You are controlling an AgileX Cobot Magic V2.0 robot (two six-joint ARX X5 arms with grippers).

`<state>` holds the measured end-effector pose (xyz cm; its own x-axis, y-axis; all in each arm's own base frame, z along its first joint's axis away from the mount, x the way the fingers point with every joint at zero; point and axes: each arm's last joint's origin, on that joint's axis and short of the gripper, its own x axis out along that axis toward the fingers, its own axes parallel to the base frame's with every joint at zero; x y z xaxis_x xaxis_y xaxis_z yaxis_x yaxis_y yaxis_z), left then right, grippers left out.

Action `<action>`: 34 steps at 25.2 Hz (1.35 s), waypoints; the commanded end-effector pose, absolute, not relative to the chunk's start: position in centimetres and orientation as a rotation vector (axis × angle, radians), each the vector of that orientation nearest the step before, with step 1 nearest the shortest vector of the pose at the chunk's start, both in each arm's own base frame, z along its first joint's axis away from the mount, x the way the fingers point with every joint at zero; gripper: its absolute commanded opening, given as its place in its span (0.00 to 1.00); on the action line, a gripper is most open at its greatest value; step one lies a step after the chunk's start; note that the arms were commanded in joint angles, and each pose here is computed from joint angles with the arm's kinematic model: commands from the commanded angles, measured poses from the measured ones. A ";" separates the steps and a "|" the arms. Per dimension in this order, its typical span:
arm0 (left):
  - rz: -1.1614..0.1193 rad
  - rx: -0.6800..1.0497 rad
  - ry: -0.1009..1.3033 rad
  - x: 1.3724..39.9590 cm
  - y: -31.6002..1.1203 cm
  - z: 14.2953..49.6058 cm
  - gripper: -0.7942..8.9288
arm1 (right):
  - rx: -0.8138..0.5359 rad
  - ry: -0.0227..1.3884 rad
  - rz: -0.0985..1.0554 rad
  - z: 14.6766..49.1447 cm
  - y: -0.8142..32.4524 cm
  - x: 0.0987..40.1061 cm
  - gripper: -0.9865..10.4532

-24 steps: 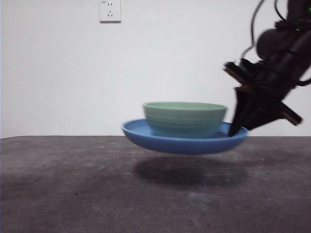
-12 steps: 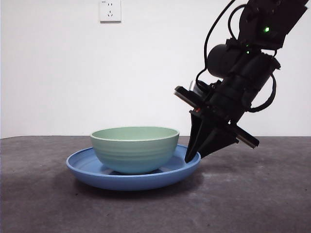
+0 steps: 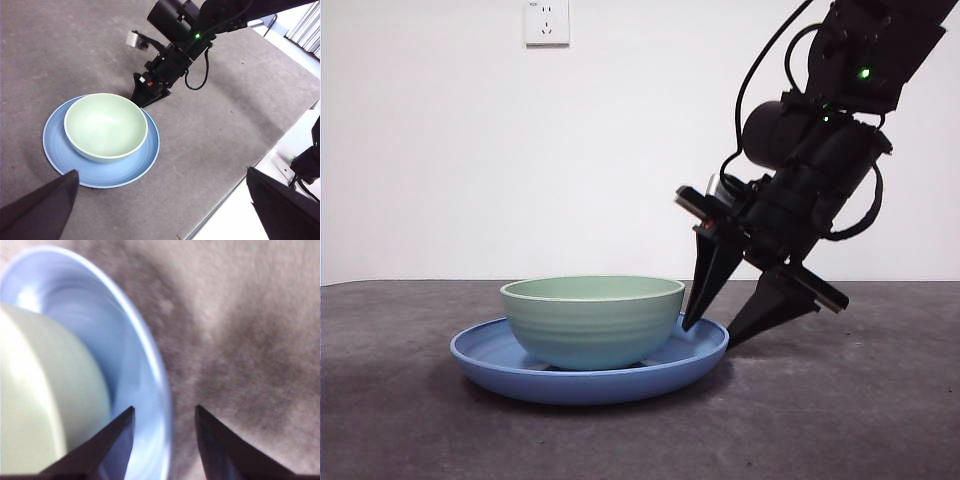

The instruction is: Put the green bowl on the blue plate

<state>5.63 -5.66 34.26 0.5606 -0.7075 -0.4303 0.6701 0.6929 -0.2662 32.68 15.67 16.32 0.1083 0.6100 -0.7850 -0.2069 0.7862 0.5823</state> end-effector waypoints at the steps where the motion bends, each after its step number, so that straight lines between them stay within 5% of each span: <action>1: -0.815 -0.078 0.529 5.6 -5.7 34.6 0.66 | 0.354 1.247 0.623 18.9 15.6 33.1 0.26; 5: -0.815 -0.077 0.529 5.6 -5.7 34.6 0.66 | 0.319 1.125 0.623 23.9 13.4 31.6 0.31; 11: -0.816 -0.077 0.525 5.6 -5.7 34.6 0.66 | 0.180 0.986 0.649 31.8 9.8 24.8 0.50; 16: -0.817 -0.077 0.523 5.6 -5.7 34.6 0.66 | 0.099 0.931 0.642 34.6 8.7 20.4 0.55; 24: -0.817 -0.078 0.522 5.6 -5.7 34.6 0.66 | 0.085 0.791 0.700 36.4 7.0 14.2 0.57; 34: -0.817 -0.078 0.522 5.6 -5.7 34.6 0.66 | 0.072 0.663 0.741 34.3 4.7 8.0 0.57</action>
<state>5.64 -5.67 34.27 0.5613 -0.7076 -0.4293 0.6701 0.6930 -0.2660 8.20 4.70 34.28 0.5424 0.6423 -0.5415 -0.5890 0.7504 0.3000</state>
